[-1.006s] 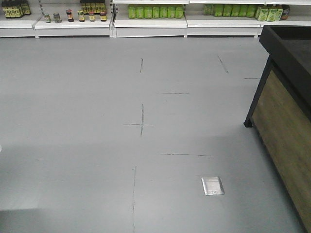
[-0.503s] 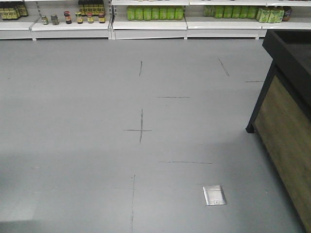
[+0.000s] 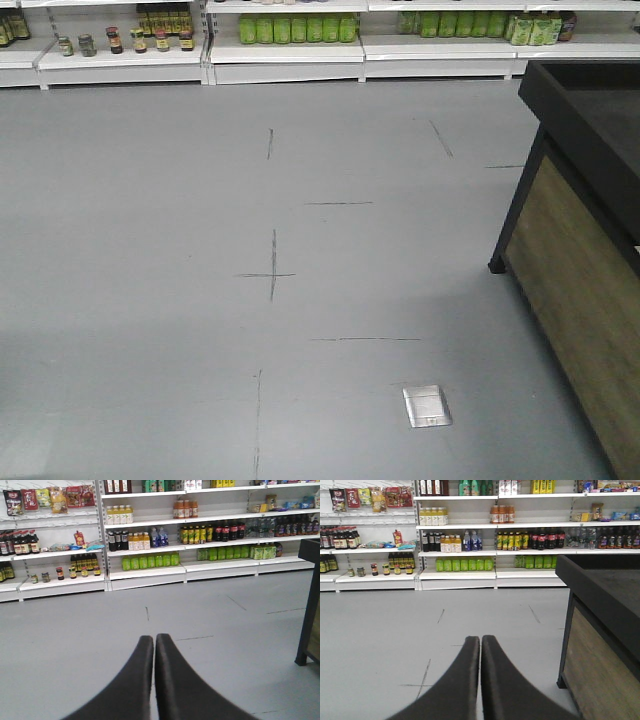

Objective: Pick three apples into basket with both arms
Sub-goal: 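Drive the base forward across the grey floor toward the fruit tables, then turn the base and approach the table holding the light-blue basket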

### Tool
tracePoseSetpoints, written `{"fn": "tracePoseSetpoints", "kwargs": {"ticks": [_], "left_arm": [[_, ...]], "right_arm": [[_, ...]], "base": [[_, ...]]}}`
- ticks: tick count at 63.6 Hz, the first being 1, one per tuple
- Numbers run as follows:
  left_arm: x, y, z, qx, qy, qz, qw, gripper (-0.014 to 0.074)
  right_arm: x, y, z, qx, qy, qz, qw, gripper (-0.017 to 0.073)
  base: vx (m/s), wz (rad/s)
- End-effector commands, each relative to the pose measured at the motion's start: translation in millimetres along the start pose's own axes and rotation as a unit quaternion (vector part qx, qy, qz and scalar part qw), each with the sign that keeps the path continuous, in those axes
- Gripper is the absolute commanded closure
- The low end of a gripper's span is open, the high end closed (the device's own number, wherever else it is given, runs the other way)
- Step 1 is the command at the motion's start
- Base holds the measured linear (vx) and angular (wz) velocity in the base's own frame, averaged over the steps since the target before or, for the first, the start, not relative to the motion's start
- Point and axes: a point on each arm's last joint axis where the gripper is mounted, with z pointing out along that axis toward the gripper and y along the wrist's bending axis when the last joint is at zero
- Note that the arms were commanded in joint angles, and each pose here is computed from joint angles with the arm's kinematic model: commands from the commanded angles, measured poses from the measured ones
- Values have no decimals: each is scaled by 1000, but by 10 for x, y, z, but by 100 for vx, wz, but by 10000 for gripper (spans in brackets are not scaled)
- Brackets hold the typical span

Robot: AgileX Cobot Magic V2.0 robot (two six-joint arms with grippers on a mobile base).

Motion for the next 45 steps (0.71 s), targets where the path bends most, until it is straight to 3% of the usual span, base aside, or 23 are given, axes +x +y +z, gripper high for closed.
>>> {"fn": "tracePoseSetpoints", "kwargs": {"ticks": [1,21,45], "left_arm": [[-49,3,-3,-2,-36,-6,999,600],[-49,3,-3,-2,-36,-6,999,600],[-49,3,-3,-2,-36,-6,999,600]], "right_arm": [[-29,-1,-3,2,-37,-4,999,568],[-29,-1,-3,2,-37,-4,999,568],[-29,-1,-3,2,-37,-4,999,568]], "base": [[4,-17],[6,-27],[11,-52]]}}
